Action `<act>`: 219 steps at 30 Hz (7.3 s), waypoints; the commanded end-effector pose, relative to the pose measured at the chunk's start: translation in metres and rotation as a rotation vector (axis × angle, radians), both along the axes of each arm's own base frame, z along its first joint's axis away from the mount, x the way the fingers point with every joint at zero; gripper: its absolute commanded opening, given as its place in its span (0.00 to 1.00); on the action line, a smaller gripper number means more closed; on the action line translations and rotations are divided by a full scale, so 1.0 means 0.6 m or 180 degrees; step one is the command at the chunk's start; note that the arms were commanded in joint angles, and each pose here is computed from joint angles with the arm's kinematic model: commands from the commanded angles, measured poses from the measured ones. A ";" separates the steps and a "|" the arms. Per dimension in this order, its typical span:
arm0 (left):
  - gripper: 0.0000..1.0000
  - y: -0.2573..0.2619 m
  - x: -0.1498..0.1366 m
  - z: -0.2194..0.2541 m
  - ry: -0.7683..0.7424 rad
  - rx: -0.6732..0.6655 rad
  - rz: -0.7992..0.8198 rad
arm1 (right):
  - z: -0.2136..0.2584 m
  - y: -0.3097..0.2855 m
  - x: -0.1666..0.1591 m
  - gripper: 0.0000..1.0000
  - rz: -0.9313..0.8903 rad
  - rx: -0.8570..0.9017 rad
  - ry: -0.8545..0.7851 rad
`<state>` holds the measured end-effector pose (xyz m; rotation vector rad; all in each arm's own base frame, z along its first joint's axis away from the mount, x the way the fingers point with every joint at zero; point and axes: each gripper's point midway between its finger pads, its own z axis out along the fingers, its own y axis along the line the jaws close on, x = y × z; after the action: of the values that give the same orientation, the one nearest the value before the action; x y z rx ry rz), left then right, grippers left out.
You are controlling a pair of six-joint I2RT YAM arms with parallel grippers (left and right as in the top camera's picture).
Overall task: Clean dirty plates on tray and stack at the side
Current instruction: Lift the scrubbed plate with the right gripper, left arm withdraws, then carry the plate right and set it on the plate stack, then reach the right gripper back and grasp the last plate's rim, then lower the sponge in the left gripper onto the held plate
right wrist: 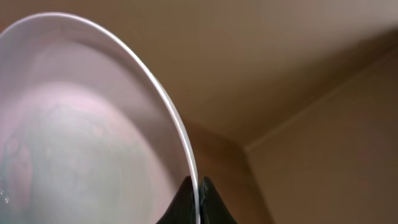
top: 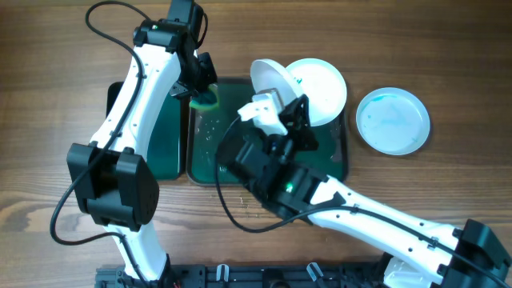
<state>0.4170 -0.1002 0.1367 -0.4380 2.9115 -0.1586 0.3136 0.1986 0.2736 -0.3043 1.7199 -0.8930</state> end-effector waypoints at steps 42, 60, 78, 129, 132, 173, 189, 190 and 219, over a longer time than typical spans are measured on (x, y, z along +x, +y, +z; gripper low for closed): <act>0.04 -0.013 0.004 0.007 -0.0039 -0.0053 -0.0068 | -0.217 0.046 -0.020 0.04 0.0693 0.2628 0.2356; 0.04 -0.059 -0.010 0.007 -0.0038 -0.0054 -0.0281 | -0.226 -0.411 0.043 0.04 -0.1336 0.4501 0.1753; 0.04 -0.059 -0.010 0.007 -0.0037 -0.0053 -0.0282 | -0.363 -0.556 -0.023 0.06 -0.2991 0.3726 0.1596; 0.04 -0.059 -0.010 0.007 -0.0038 -0.0053 -0.0282 | -0.460 -0.182 0.126 0.04 -0.0791 0.4072 0.3363; 0.04 -0.059 -0.010 0.007 -0.0039 -0.0053 -0.0282 | -0.445 -0.153 0.105 0.04 -0.0577 0.4161 0.3609; 0.04 -0.059 -0.010 0.007 -0.0038 -0.0053 -0.0283 | -0.471 -0.079 0.110 0.23 0.0474 0.2782 0.3731; 0.04 -0.094 -0.017 0.007 -0.0064 -0.0069 -0.0415 | -0.503 -0.033 0.039 0.04 -0.0775 0.4233 0.3799; 0.04 -0.100 -0.019 0.006 -0.0062 -0.0069 -0.0439 | -0.509 -0.034 0.034 0.04 -0.0826 0.4253 0.3801; 0.04 -0.178 -0.086 -0.243 0.1062 -0.0362 -0.0850 | -0.516 -0.032 0.030 0.04 -0.0696 0.4230 0.3821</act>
<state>0.3871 -0.1958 0.0187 -0.1265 3.1991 -0.2016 0.3592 0.1881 -0.0023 0.3311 2.9387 0.7296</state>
